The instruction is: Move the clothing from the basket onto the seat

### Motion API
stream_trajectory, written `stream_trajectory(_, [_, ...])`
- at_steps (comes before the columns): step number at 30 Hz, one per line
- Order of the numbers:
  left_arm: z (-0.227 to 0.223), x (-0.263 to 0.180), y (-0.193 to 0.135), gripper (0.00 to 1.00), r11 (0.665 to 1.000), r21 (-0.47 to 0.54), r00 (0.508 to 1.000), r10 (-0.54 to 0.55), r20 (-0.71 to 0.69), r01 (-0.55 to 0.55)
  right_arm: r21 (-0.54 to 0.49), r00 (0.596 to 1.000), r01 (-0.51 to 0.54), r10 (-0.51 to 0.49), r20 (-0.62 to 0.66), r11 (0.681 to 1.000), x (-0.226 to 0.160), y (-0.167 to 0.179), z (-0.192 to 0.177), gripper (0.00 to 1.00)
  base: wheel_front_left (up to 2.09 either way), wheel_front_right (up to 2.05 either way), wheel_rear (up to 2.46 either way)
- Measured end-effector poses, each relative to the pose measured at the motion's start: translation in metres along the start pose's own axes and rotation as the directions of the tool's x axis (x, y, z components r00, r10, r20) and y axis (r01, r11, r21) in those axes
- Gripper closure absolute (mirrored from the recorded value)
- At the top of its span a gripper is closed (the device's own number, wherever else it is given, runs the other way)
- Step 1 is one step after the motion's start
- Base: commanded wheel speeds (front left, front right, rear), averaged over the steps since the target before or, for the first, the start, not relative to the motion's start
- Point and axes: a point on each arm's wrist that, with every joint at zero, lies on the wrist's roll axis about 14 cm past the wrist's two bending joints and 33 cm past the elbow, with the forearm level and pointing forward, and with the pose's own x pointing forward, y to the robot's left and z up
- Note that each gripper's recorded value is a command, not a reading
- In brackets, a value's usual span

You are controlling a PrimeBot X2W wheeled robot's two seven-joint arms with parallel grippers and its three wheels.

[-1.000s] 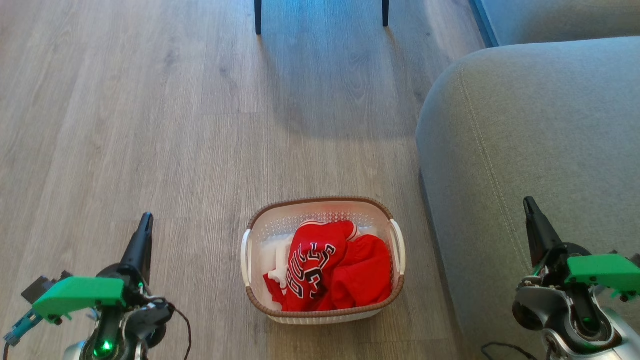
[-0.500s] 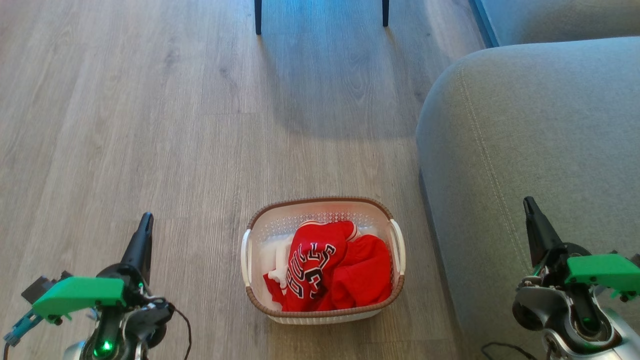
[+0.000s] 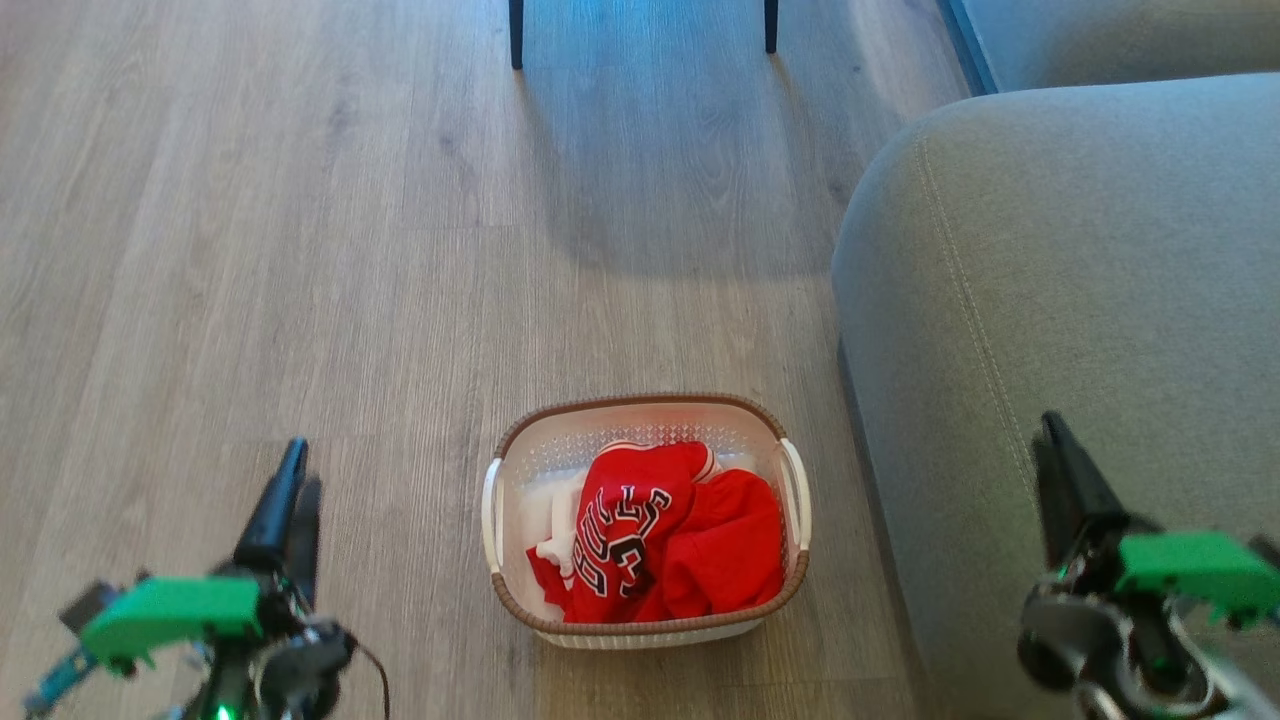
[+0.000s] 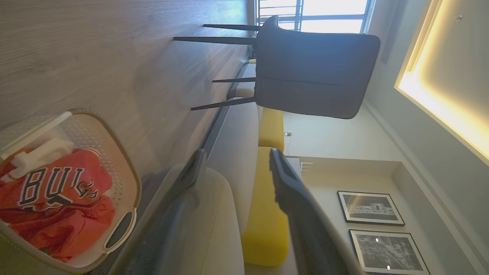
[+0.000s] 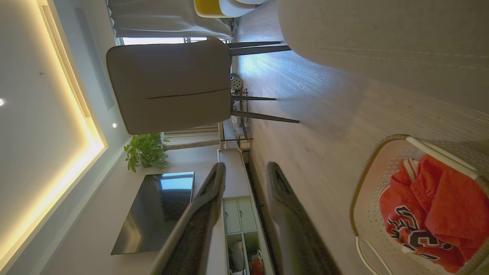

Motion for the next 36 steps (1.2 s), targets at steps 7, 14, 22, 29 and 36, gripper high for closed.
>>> stream_trajectory(7, [-0.003,-0.016,0.040,0.00,0.994,-0.010,0.994,0.113,0.003,-0.113,0.007,0.995,0.100,-0.100,0.001,0.995,-0.017,-0.037,-0.005,0.00,0.00,0.00,0.00])
stream_trajectory(14, [-0.004,-0.015,0.037,0.00,0.995,-0.001,0.995,0.103,0.009,-0.103,-0.005,0.997,0.081,-0.081,0.001,0.997,-0.015,-0.033,-0.009,0.00,0.00,0.00,0.00])
stream_trajectory(22, [-0.006,-0.015,0.030,0.00,0.995,0.063,0.997,0.081,0.019,-0.082,-0.051,0.999,0.049,-0.049,0.012,0.997,-0.014,-0.025,-0.007,0.00,0.00,0.00,0.00])
stream_trajectory(29, [-0.008,-0.015,0.023,0.00,0.987,0.144,0.998,0.064,0.024,-0.067,-0.112,1.000,0.007,-0.005,0.014,0.994,-0.014,-0.015,-0.009,0.00,0.00,0.00,0.00])
stream_trajectory(36, [-0.009,-0.015,0.017,0.00,0.967,0.246,0.998,0.052,0.031,-0.058,-0.206,0.999,-0.053,0.053,-0.006,0.977,-0.013,-0.002,-0.015,0.00,0.00,0.00,0.00])
